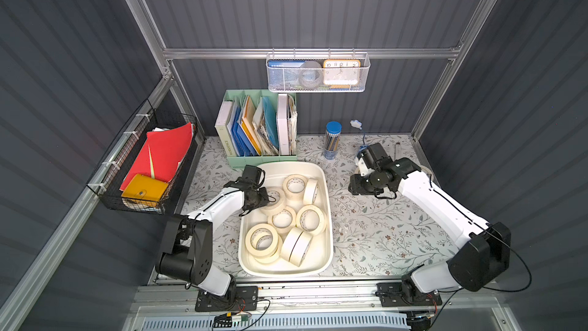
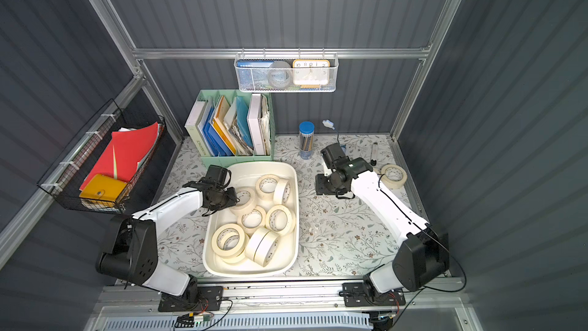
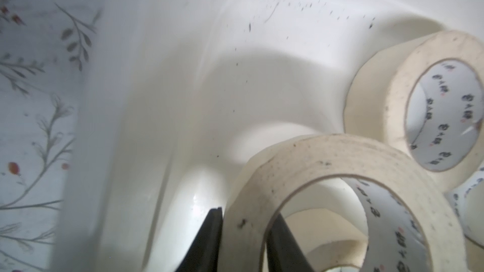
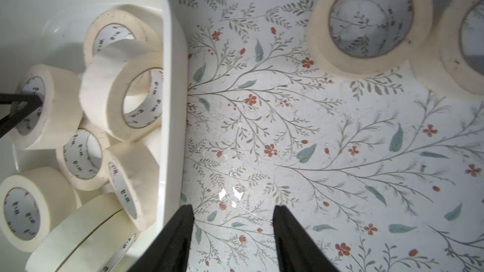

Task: Take out the art tape in the storage box
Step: Pick up the art tape from the storage box.

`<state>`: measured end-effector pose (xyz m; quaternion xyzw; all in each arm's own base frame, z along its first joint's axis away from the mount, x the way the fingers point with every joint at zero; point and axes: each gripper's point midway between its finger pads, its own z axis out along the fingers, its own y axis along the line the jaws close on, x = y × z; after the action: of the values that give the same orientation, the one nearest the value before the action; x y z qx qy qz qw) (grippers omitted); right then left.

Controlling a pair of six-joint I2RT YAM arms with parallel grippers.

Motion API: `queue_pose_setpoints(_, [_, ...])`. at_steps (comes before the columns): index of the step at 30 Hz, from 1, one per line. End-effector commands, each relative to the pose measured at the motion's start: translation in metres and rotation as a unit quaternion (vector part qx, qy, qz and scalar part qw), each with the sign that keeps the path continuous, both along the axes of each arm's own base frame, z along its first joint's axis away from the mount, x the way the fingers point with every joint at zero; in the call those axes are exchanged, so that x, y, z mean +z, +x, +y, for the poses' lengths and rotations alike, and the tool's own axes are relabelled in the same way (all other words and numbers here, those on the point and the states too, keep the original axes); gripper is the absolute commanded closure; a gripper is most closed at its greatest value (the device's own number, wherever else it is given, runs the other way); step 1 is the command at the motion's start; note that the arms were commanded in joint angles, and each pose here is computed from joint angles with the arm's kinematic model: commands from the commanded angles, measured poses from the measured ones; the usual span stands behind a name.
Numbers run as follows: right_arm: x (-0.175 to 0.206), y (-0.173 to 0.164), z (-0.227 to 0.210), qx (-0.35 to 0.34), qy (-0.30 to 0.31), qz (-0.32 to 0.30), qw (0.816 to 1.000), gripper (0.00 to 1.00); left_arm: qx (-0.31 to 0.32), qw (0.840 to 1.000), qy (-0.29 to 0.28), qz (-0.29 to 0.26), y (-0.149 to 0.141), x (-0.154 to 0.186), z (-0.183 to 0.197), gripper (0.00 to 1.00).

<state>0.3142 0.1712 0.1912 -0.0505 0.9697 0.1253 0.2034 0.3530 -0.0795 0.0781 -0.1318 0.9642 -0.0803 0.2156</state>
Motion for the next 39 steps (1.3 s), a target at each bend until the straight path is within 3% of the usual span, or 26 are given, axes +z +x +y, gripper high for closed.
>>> queue_pose_setpoints(1, [0.012,-0.007,0.029,0.023,0.014,0.005,1.000,0.45,-0.011,0.999,0.014,-0.051,0.016,0.041,0.000,0.76])
queue_pose_setpoints(7, [0.030,-0.010,0.092,0.080,0.036,-0.009,0.996,0.45,-0.040,0.993,0.055,-0.092,0.027,0.078,-0.022,0.76])
queue_pose_setpoints(13, [0.035,-0.005,0.138,0.117,0.044,-0.021,0.992,0.45,-0.070,0.988,0.074,-0.114,0.036,0.094,-0.052,0.76])
queue_pose_setpoints(29, [0.010,0.035,0.184,0.117,0.061,-0.022,0.991,0.46,-0.109,0.983,0.055,-0.134,0.030,0.111,-0.092,0.75])
queue_pose_setpoints(36, [-0.004,0.043,0.183,0.108,0.041,-0.019,0.993,0.58,-0.109,0.982,0.047,-0.148,0.027,0.122,-0.092,0.75])
queue_pose_setpoints(39, [-0.012,0.044,0.182,0.104,0.031,-0.013,0.994,0.56,-0.111,0.981,0.029,-0.159,0.026,0.130,-0.097,0.75])
